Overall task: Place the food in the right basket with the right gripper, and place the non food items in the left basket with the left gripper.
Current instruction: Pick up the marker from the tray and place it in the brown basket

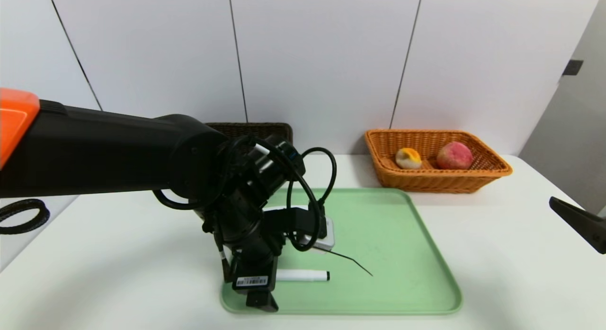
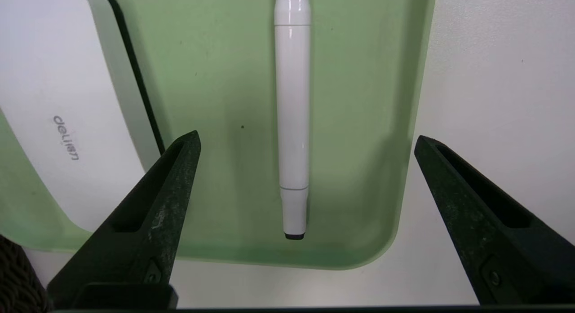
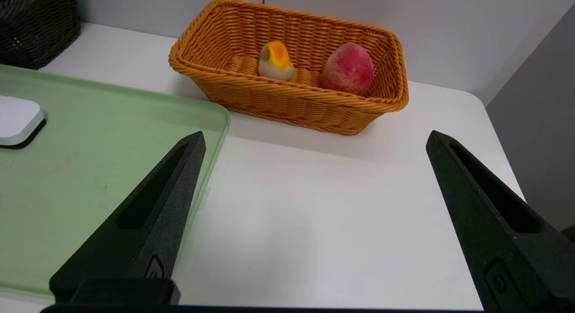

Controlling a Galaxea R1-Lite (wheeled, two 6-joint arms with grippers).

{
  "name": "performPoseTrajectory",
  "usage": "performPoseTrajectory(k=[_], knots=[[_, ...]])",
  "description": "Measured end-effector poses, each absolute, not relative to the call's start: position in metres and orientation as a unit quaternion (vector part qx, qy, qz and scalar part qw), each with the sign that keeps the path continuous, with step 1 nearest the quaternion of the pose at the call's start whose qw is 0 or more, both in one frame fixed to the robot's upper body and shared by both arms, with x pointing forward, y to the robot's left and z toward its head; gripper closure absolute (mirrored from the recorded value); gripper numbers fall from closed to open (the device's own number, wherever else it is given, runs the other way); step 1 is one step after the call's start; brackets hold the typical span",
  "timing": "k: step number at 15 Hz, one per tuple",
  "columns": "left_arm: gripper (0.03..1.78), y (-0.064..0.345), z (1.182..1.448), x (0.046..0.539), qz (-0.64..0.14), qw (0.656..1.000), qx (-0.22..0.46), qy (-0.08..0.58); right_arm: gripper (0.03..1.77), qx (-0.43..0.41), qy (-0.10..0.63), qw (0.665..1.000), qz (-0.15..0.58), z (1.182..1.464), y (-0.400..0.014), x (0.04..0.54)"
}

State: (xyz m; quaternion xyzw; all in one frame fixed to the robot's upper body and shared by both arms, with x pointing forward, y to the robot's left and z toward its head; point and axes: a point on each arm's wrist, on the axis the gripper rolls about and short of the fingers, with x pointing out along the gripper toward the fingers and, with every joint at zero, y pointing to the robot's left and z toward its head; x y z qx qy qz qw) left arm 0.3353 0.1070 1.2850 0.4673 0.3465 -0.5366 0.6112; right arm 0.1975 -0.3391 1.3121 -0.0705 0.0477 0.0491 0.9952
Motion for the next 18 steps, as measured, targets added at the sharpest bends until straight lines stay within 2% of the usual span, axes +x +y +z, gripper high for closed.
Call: performPoseTrajectory(k=[18], knots=[[0.12, 0.100, 1.271, 0.348, -0.533, 0.607, 0.464, 0.364, 0.10, -0.066, 0.049, 0.994, 0.071, 1.309, -0.338, 0.195]])
